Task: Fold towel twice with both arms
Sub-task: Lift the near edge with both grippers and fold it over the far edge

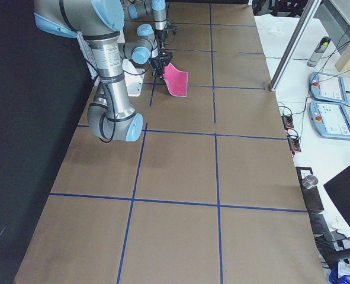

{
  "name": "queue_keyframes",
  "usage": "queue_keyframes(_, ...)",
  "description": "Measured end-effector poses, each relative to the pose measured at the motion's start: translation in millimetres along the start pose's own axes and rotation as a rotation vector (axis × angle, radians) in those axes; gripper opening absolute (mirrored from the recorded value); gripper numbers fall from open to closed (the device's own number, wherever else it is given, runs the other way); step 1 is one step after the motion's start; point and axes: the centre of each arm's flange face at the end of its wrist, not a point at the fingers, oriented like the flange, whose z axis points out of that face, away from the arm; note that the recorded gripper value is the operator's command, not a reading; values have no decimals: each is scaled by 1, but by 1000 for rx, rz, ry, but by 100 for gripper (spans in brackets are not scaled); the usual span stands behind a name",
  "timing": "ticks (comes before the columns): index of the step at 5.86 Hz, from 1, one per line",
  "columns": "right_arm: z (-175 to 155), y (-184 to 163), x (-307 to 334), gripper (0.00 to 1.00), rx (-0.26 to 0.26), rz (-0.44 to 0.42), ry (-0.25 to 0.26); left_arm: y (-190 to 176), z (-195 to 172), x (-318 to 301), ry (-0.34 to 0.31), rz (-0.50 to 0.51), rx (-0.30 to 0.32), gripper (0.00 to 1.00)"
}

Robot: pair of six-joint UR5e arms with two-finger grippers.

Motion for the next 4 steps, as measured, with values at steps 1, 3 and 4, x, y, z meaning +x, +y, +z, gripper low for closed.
queue_keyframes(1,21,-7,-9,0,16,3,6,-14,18,8,-27,2,24,1)
queue_keyframes(3,62,-30,-22,0,48,26,1,-50,48,23,-63,12,67,2)
queue_keyframes(4,74,-41,-23,0,62,34,-1,-65,61,28,-73,13,82,2)
